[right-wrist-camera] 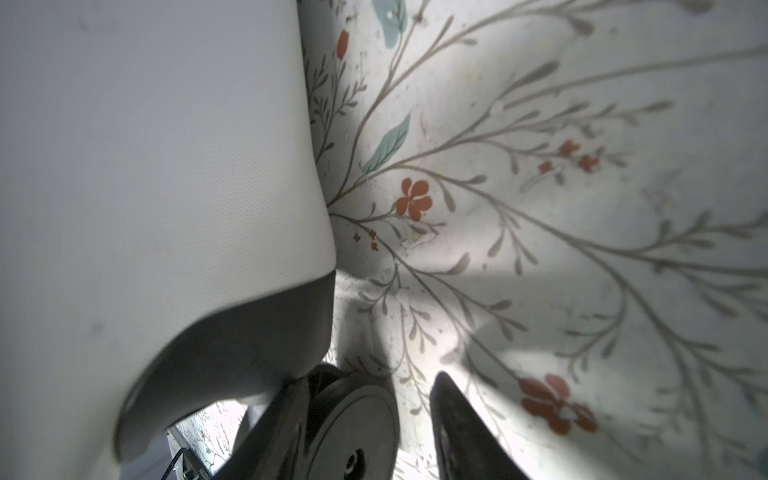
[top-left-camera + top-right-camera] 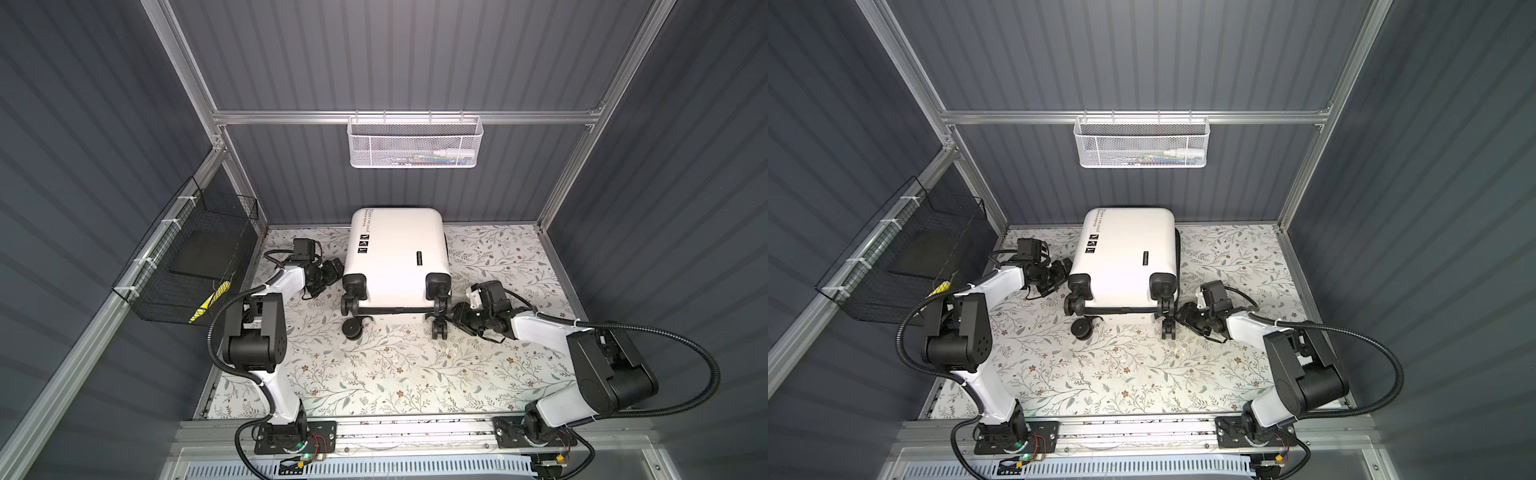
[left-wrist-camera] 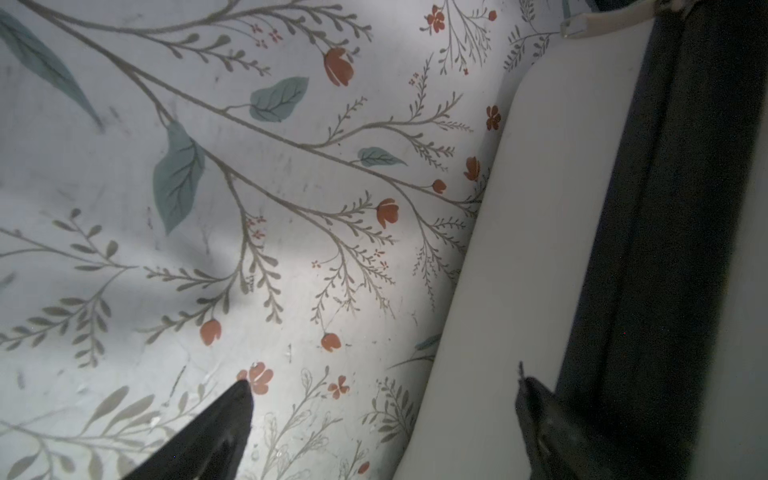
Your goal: Pack the luggage
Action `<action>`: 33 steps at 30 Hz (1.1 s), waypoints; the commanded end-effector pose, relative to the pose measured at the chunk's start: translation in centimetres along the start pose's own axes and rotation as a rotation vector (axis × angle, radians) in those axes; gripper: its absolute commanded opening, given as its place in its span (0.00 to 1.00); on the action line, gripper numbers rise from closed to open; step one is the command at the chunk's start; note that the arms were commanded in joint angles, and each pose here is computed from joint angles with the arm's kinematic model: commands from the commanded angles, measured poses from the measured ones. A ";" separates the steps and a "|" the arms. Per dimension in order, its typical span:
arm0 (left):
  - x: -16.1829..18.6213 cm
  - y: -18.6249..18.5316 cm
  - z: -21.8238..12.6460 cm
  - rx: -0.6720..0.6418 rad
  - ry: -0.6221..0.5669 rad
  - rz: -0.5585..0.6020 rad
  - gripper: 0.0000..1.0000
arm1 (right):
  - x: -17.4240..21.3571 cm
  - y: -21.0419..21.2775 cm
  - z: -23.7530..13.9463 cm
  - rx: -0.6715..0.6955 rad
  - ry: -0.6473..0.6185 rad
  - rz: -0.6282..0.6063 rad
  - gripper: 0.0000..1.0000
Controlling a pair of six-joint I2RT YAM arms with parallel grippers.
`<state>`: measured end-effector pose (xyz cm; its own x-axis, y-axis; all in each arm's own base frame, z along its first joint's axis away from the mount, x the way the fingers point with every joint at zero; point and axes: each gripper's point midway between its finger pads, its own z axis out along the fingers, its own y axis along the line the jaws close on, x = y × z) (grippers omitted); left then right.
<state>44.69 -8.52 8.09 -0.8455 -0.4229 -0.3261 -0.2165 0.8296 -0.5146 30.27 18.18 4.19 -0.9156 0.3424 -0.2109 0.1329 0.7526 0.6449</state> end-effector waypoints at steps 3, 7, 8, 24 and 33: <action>1.6 -1.7 -0.8 0.057 0.027 0.051 1.00 | 2.3 -0.4 0.5 0.010 0.046 -0.003 0.50; 2.8 -2.5 -0.9 0.078 0.045 0.073 1.00 | 2.7 -0.5 0.1 0.014 0.039 -0.002 0.50; 3.1 -2.8 -0.9 0.081 0.048 0.080 1.00 | 2.7 -0.5 0.0 0.013 0.036 -0.003 0.50; 8.5 -5.4 -2.0 0.129 0.087 0.132 1.00 | 3.9 -1.4 -1.9 0.038 0.018 -0.014 0.51; 7.4 -4.8 -4.3 0.055 0.023 0.147 1.00 | 2.5 -4.3 -7.0 0.332 -0.043 -0.104 0.94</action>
<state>38.76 -12.12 10.02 -0.8524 -0.3521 -0.3866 -0.1321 0.8604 -0.4923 25.84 13.42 4.95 -0.8978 0.3345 -0.2866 0.1803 0.8727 0.4537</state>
